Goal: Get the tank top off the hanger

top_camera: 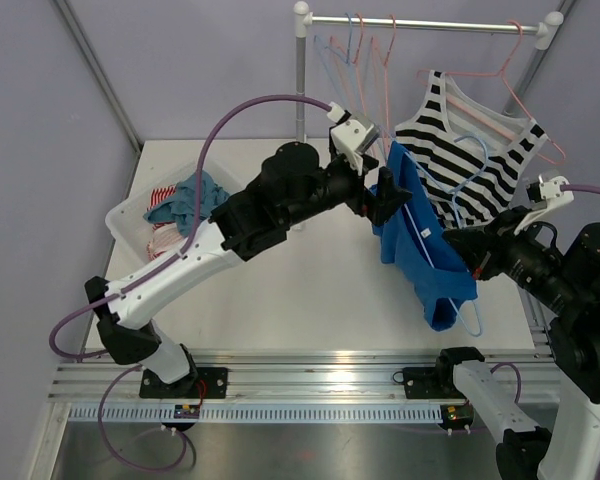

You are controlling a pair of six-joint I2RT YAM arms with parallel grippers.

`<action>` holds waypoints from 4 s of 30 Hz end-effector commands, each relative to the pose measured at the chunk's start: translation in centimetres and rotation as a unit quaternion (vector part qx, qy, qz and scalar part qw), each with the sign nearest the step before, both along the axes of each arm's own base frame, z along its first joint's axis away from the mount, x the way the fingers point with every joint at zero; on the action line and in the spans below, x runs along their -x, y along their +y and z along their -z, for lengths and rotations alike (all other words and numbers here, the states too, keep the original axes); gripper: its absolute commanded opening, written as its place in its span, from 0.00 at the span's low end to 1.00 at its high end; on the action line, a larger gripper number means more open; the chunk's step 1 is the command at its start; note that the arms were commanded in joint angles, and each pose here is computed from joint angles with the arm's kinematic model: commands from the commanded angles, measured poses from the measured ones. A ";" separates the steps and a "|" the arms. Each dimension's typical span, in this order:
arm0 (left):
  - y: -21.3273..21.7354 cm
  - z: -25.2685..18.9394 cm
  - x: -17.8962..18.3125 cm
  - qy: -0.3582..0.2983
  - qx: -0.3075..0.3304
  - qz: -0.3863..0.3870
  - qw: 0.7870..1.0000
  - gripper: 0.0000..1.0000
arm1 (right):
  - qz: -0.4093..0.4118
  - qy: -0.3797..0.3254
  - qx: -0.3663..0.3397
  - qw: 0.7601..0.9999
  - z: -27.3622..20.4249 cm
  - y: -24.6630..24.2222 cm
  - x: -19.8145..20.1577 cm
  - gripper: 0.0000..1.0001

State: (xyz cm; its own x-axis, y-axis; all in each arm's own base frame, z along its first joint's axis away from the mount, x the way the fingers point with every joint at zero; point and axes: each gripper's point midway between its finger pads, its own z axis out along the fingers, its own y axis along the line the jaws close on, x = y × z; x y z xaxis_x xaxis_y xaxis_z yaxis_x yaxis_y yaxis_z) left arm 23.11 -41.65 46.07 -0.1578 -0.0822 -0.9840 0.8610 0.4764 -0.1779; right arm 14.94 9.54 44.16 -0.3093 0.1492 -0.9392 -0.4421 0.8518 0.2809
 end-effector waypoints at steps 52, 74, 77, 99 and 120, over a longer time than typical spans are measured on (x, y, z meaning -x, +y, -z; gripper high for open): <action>17.0 9.8 1.4 0.081 -0.084 -0.105 0.988 0.00 | -0.278 -0.345 -0.255 0.860 -9.8 11.7 -2.1 0.00; 24.6 18.6 2.9 0.170 -0.238 -0.269 0.918 0.99 | 0.021 -0.016 -0.042 0.999 -1.4 8.5 -16.6 0.00; 27.4 17.2 3.2 0.146 -0.236 -0.307 0.910 0.99 | 0.032 0.006 -0.016 0.999 -0.9 8.8 -18.2 0.00; 27.9 23.0 1.8 0.147 -0.242 -0.296 0.912 0.99 | 0.094 -0.028 0.019 0.995 -1.8 14.2 -34.1 0.00; 27.9 23.2 1.6 0.156 -0.234 -0.286 0.916 0.99 | 0.135 -0.042 0.048 0.989 1.4 14.7 -38.6 0.00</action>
State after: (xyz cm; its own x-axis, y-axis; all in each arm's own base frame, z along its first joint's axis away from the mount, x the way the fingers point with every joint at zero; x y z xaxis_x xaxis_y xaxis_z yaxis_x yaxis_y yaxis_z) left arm 21.10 -13.06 22.15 -0.5295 0.1933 -0.8260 0.3641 0.9312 -0.0155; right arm 54.07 24.20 38.70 -0.2997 0.0960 -0.9492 -0.2054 0.9651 0.1624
